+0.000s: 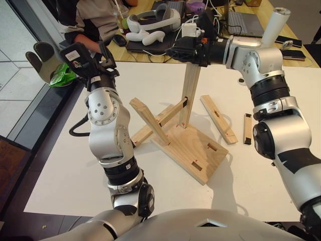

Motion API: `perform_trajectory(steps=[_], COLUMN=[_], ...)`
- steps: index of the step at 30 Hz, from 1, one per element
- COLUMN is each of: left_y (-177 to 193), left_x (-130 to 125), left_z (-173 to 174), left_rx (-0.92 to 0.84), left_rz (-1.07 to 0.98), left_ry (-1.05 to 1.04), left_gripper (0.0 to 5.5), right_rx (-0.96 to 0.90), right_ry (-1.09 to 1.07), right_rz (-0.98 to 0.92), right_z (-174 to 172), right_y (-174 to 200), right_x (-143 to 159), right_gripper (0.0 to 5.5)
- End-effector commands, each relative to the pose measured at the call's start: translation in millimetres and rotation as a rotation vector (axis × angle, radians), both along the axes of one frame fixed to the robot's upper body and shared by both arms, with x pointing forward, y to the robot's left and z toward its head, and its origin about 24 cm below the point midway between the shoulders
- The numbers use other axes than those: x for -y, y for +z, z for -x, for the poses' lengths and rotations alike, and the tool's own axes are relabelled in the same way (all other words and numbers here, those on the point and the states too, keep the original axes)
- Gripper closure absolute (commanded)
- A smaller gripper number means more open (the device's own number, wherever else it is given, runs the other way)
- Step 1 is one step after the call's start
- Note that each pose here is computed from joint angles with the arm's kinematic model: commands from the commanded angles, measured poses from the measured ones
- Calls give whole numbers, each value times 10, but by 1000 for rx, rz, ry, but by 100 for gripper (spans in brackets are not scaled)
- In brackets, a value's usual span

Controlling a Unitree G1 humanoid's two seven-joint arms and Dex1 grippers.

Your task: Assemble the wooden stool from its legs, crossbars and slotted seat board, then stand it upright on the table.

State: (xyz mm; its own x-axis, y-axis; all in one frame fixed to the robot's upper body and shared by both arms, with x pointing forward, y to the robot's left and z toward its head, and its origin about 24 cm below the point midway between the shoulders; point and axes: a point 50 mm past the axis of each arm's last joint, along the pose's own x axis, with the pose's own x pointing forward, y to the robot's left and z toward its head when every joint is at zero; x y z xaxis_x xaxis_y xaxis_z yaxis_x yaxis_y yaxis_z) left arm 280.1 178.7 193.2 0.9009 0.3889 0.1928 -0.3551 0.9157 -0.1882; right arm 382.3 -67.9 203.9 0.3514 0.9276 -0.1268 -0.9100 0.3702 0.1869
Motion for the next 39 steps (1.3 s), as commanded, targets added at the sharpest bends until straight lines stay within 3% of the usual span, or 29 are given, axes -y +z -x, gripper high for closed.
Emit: perform_trajectory(steps=[1, 6, 10, 23, 32, 39], left_y=[-25, -30, -47, -42, -50, -46], left_x=[-16, -11, -16, -12, 19, 47], left_z=[9, 6, 17, 42, 50, 26], left_rx=[-9, -9, -13, -15, -18, -21], left_rz=[4, 5, 8, 11, 22, 21], left_ry=[7, 8, 11, 13, 10, -5], left_gripper=[241, 241, 241, 241, 241, 241], right_rx=[-199, -142, -149, -239, -253, -254], right_ry=[-140, -397, -480, -174, -58, -67], right_rz=[3, -380, -492, -298, -326, -208], right_z=[30, -159, -146, 512, 648, 589], right_y=[-485, 46, 161, -341, -356, -543], right_x=[282, 657, 905, 828, 663, 443], right_gripper=[216, 216, 216, 216, 216, 216])
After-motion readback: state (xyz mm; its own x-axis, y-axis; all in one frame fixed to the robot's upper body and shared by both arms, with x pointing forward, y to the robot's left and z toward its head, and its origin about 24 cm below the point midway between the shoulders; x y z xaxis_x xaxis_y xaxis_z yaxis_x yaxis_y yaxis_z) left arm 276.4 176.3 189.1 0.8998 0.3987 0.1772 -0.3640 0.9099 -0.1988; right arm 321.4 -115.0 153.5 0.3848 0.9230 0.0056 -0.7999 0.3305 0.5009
